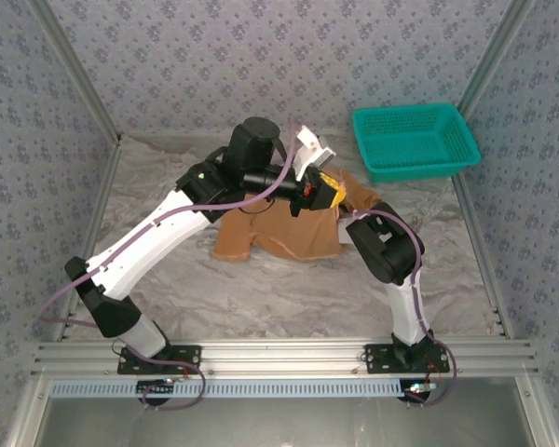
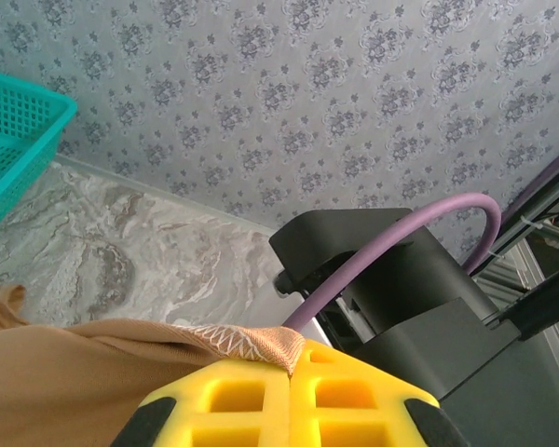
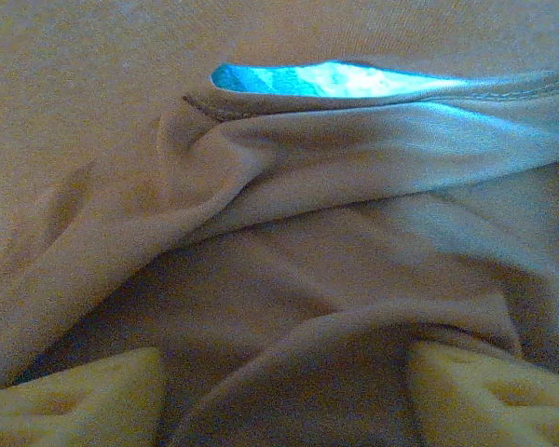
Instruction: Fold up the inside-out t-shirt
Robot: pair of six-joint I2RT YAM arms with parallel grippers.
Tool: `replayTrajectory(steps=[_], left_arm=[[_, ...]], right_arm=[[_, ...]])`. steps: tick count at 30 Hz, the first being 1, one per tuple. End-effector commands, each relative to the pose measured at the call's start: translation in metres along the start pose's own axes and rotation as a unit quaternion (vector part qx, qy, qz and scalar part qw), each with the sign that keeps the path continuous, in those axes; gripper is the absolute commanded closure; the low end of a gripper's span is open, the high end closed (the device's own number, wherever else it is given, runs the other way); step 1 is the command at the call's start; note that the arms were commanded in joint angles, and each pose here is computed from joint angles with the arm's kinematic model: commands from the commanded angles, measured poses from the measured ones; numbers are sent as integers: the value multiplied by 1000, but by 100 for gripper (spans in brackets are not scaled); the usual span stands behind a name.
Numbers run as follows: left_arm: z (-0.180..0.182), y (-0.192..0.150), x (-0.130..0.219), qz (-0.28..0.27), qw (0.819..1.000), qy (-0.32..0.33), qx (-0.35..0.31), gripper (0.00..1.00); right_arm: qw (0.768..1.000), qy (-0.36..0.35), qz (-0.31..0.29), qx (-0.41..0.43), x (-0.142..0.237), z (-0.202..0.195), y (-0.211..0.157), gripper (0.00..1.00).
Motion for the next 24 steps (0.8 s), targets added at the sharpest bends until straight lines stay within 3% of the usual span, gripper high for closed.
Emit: replayTrajectory(steps=[1, 10, 15, 24], left_arm=[[-16, 15, 14, -33, 999, -12, -26, 100], [-28, 29, 37, -56, 997, 6, -53, 100], [-35, 36, 50, -72, 995, 22, -64, 100], [-22, 28, 39, -56, 997, 35, -50, 100]], right_arm=[[998, -42, 39, -18, -8, -10, -10, 22], [993, -82, 82, -39, -16, -22, -14, 19], [993, -78, 77, -37, -15, -21, -8, 17], [996, -56, 60, -23, -2, -12, 9, 11]])
Point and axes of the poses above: each hand's point on the last joint's axis, 136 mm out from that joint toward the fingers, its own x axis back along the fingers, its own z axis along the line the jaws close on, y = z × x, the point moved 8 cm from there along x, back along the fingers, and after that the axes turned 12 degrees about -x, right-handed, at the moved point
